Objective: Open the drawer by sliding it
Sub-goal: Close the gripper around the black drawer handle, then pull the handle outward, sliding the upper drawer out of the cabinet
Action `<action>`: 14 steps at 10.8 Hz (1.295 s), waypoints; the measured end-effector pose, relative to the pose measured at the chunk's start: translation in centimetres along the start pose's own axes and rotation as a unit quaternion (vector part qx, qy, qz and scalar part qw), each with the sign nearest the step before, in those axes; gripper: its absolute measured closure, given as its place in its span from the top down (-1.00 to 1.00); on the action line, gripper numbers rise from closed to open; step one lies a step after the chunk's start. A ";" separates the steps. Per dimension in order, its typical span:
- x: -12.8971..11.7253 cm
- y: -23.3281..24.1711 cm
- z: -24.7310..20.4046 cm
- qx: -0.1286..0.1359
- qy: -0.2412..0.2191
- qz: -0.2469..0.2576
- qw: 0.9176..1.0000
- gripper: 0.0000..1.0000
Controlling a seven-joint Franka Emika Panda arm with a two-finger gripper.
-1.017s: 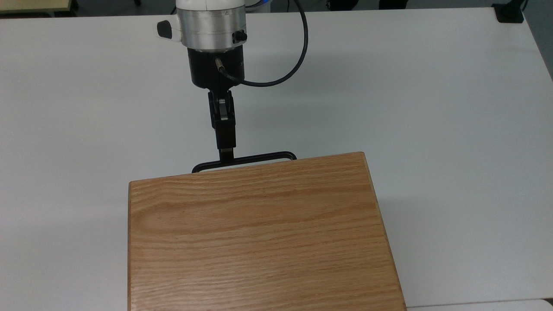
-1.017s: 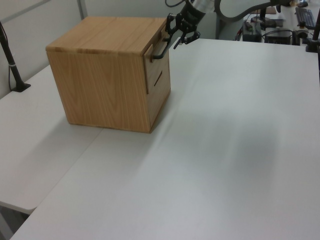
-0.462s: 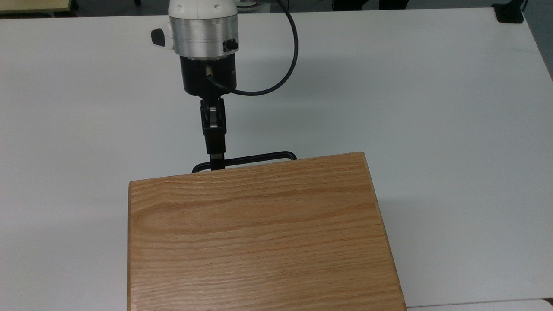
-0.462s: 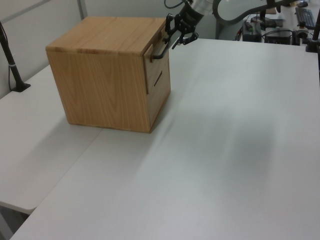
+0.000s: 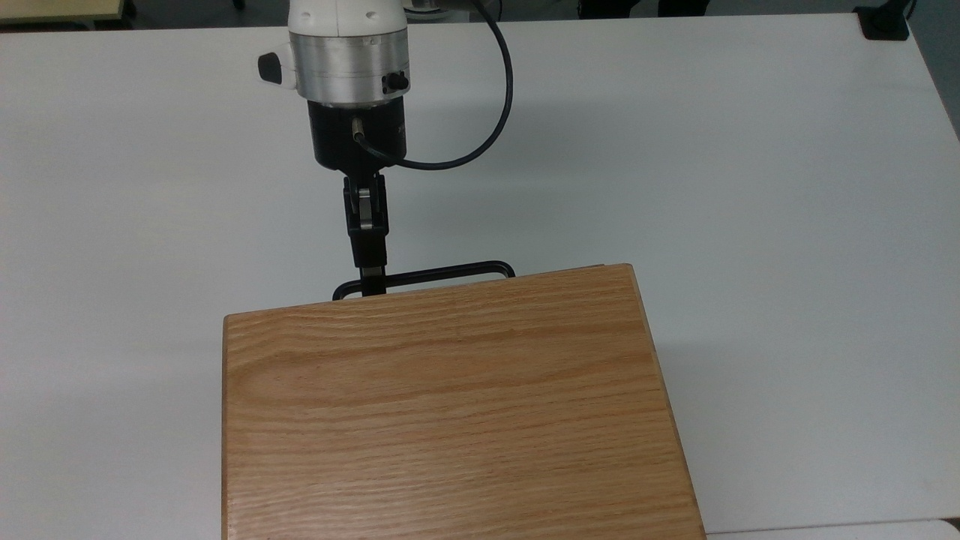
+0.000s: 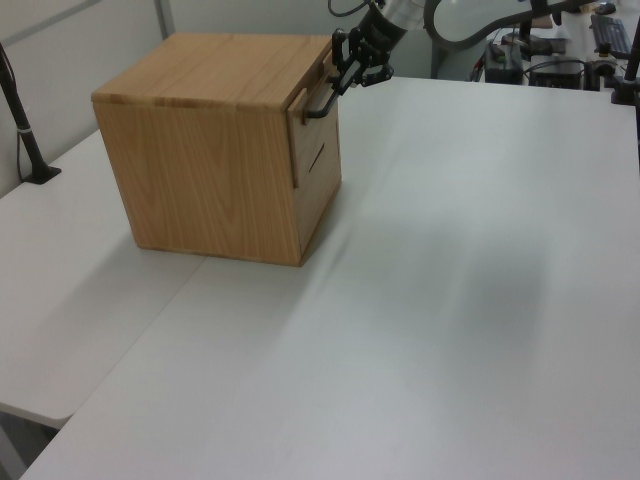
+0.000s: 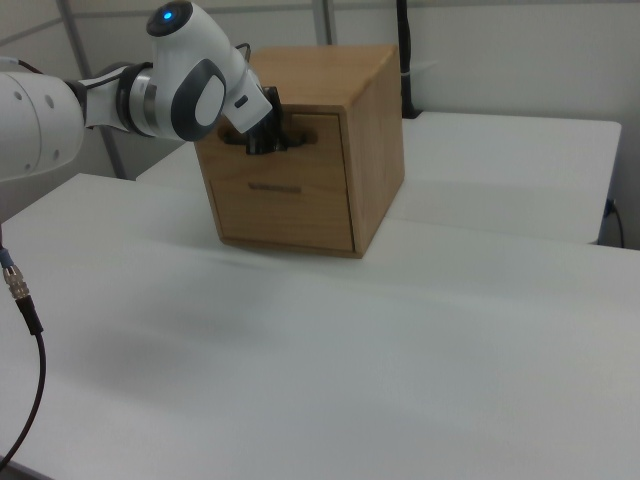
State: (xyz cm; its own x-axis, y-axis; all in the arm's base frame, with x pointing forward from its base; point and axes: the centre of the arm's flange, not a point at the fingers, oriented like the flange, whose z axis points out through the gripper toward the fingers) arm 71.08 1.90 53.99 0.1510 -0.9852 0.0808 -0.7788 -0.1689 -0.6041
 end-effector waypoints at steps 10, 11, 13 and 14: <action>0.5 2.4 -4.7 -0.162 -0.029 -0.069 0.984 -0.72; 0.5 2.8 -5.1 -0.178 -0.033 -0.073 0.981 -0.72; 0.6 3.5 -5.7 -0.204 -0.038 -0.075 0.975 -0.72; 0.5 3.7 -5.8 -0.210 -0.039 -0.076 0.974 -0.72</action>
State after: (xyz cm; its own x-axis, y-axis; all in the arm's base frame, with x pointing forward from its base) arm 64.74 0.59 56.44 0.3173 -0.9455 0.0736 -0.9216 -0.3257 -0.2112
